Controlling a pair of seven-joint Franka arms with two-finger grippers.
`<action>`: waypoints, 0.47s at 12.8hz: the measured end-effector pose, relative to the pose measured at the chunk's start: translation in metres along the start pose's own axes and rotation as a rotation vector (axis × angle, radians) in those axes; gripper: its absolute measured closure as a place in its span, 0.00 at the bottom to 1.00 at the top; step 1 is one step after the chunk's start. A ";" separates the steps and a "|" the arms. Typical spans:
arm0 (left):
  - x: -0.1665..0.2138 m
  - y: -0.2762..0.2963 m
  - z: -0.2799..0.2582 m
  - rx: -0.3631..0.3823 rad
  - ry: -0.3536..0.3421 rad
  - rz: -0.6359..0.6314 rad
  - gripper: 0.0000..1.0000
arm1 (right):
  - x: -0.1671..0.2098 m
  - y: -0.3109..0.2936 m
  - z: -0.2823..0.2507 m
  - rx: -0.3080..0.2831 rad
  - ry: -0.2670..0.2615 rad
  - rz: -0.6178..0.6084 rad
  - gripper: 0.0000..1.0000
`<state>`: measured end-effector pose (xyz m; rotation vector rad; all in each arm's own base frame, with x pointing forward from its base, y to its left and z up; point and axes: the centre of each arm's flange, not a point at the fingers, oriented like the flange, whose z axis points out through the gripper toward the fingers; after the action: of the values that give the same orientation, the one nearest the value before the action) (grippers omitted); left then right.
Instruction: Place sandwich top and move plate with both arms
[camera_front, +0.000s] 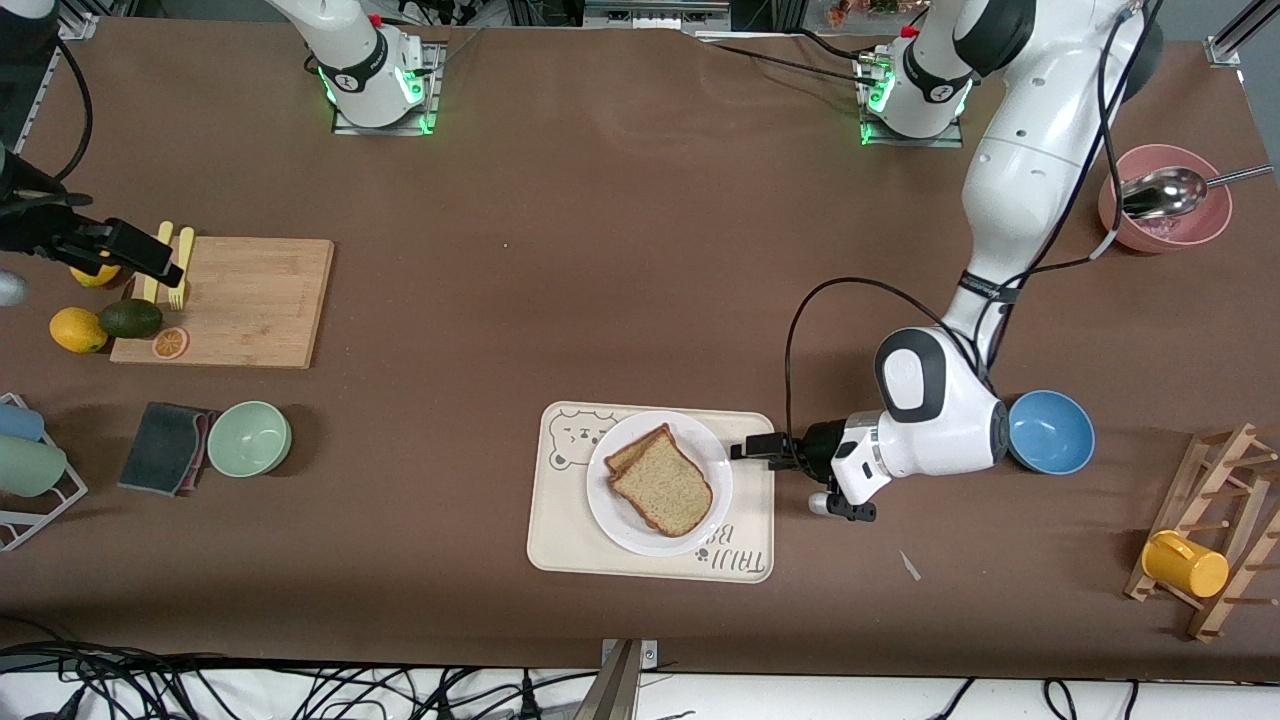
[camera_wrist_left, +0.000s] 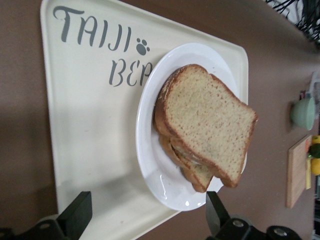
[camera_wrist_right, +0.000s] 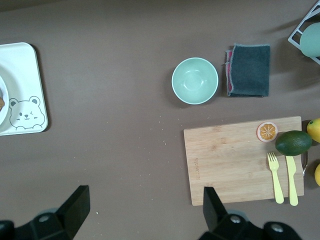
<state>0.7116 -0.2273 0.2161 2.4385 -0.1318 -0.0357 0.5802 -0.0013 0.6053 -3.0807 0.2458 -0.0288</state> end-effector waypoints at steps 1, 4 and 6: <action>-0.001 0.005 -0.012 0.071 -0.034 0.029 0.00 | 0.000 0.002 -0.004 0.001 0.006 0.003 0.00; -0.007 0.020 -0.062 0.315 -0.126 0.111 0.00 | 0.000 0.016 -0.018 -0.002 0.005 0.011 0.00; -0.013 0.032 -0.103 0.453 -0.169 0.156 0.00 | 0.000 0.014 -0.022 -0.002 0.008 -0.001 0.00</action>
<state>0.7016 -0.1844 0.3152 2.8657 -0.4475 -0.1584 0.5775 -0.0165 0.6265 -3.0833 0.2456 -0.0402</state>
